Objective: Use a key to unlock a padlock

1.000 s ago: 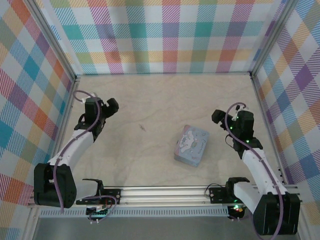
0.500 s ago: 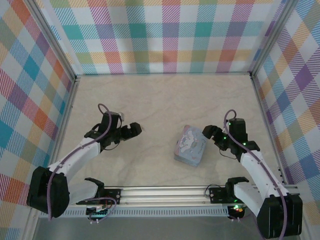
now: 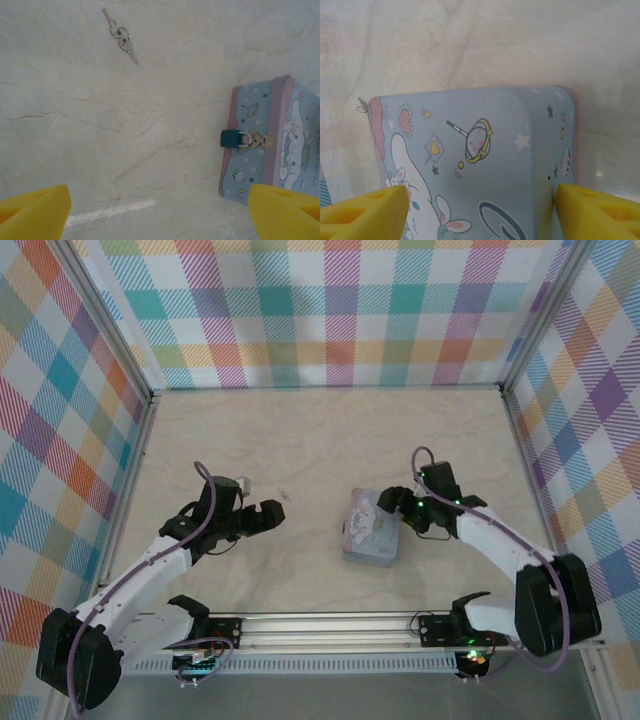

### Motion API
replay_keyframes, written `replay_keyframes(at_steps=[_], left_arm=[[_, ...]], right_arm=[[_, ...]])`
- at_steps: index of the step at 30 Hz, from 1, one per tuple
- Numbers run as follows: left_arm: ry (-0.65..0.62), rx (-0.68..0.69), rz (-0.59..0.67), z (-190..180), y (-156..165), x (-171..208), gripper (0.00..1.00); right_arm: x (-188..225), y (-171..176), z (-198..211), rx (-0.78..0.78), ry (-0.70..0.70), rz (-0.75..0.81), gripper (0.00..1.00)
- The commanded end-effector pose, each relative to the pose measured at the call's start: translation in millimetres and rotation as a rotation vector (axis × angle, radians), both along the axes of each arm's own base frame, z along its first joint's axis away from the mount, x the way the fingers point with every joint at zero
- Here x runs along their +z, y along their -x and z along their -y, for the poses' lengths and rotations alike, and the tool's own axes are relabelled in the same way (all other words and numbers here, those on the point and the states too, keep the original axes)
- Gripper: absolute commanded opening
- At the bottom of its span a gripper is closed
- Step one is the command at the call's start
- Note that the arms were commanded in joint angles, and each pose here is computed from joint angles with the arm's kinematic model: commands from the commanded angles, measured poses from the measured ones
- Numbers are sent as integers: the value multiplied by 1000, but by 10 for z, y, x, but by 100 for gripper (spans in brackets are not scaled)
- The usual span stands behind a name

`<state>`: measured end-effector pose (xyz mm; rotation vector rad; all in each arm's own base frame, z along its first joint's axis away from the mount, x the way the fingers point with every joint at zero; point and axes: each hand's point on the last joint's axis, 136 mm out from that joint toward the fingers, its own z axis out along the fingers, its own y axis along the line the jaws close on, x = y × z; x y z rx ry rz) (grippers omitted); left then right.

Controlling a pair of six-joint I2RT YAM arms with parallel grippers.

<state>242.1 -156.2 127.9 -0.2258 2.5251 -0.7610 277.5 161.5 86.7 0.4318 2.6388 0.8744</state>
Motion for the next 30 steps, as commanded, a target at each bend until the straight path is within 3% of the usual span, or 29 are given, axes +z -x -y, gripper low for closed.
replay_keyframes(at_steps=[1,7,13,23,30], left_arm=[[-10,-18,11,35,-17,125,91],[-15,-49,4,149,-129,190,91],[-40,-104,-6,338,-344,275,91],[-111,-257,-59,851,-872,258,81],[-150,-371,-106,1245,-1223,91,81]], right_arm=[[188,-270,-265,63,-21,75,77],[205,-432,-626,194,-14,62,77],[376,-397,-513,200,60,89,84],[474,385,-47,91,79,54,85],[310,859,-20,73,25,-15,82]])
